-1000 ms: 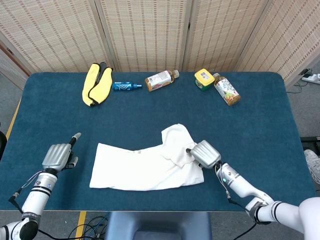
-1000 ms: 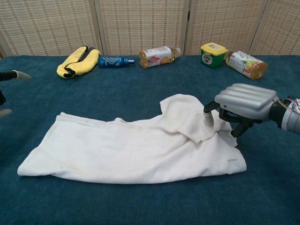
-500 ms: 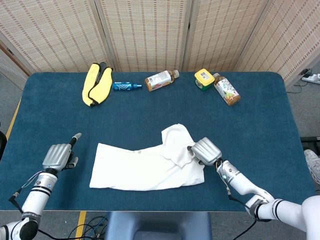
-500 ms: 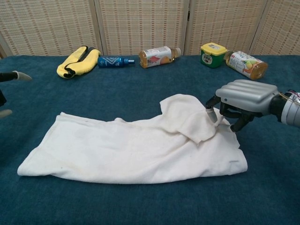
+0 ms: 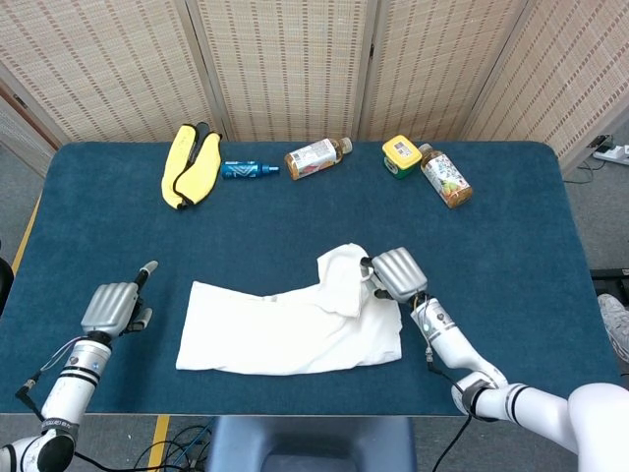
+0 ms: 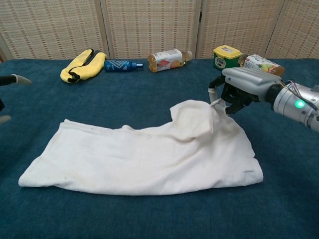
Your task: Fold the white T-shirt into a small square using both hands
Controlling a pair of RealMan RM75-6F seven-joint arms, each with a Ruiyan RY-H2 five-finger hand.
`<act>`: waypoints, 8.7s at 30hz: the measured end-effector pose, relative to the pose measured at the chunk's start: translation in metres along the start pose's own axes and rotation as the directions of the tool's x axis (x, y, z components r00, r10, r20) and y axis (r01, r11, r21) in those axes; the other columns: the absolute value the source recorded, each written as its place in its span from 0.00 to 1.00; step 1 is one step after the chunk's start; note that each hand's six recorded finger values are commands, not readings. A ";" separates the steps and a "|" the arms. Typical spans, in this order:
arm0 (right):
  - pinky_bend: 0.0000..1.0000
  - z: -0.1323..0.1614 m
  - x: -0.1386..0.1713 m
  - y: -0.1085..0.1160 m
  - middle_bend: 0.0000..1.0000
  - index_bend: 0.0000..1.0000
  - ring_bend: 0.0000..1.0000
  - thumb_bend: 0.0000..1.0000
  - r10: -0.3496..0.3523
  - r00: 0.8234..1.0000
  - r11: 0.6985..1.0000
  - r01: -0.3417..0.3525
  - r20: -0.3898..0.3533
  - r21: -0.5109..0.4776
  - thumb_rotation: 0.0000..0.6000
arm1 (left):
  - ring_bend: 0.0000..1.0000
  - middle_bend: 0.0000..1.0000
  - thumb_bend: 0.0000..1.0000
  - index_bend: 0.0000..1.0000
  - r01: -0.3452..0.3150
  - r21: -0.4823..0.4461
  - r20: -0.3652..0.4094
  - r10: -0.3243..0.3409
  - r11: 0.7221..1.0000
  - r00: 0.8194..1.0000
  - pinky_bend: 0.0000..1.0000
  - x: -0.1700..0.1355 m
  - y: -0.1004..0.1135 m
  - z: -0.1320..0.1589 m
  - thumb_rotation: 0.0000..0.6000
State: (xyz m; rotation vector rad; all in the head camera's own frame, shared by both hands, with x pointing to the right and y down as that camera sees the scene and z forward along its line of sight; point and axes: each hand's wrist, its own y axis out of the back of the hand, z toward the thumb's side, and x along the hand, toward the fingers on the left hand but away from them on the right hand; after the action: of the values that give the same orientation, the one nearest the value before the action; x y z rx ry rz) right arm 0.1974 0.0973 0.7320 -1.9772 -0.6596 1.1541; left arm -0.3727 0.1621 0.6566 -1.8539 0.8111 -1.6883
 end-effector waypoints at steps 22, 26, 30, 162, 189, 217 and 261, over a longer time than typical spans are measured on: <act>1.00 -0.010 -0.055 -0.011 0.95 0.59 0.99 0.54 -0.015 0.977 0.996 0.033 0.212 -0.082 1.00 | 0.85 0.92 0.45 0.00 0.016 -0.026 -0.023 -0.017 1.000 1.000 0.97 -0.001 -0.006 -0.015 1.00; 1.00 -0.010 -0.061 -0.010 0.95 0.59 0.99 0.54 -0.020 0.976 0.996 0.039 0.215 -0.085 1.00 | 0.85 0.92 0.45 0.00 0.015 -0.025 -0.025 -0.016 1.000 1.000 0.97 -0.001 -0.006 -0.016 1.00; 1.00 -0.009 -0.066 -0.008 0.95 0.59 0.99 0.54 -0.029 0.977 0.995 0.048 0.209 -0.086 1.00 | 0.85 0.92 0.45 0.00 0.015 -0.024 -0.027 -0.016 1.000 1.000 0.97 0.000 -0.005 -0.017 1.00; 1.00 -0.005 0.129 0.079 0.91 0.26 0.97 0.55 -0.108 0.994 0.985 0.102 0.034 0.141 1.00 | 0.84 0.92 0.23 0.25 -0.108 0.229 0.268 0.044 0.967 0.962 0.95 0.017 -0.004 0.011 1.00; 1.00 -0.030 0.155 0.072 0.91 0.26 0.97 0.54 -0.079 0.988 0.994 0.068 0.134 0.086 1.00 | 0.84 0.92 0.17 0.35 -0.364 0.439 0.645 -0.006 0.822 0.764 0.94 0.040 -0.054 0.037 1.00; 1.00 -0.037 0.159 0.071 0.91 0.26 0.97 0.54 -0.087 0.983 0.995 0.080 0.160 0.054 1.00 | 0.84 0.92 0.17 0.35 -0.311 0.443 0.636 -0.050 0.841 0.770 0.94 0.036 -0.082 0.036 1.00; 1.00 -0.037 0.160 0.071 0.91 0.26 0.97 0.51 -0.087 0.982 0.996 0.082 0.165 0.034 1.00 | 0.85 0.93 0.39 0.58 -0.234 0.266 0.594 0.033 0.935 0.804 0.94 0.045 -0.074 0.035 1.00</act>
State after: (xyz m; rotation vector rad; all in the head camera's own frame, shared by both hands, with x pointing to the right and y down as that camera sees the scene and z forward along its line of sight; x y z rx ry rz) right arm 0.3085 0.1598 0.6062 -1.8254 -0.8021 1.2788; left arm -0.3283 0.1806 0.7367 -1.8607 0.3618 -0.9847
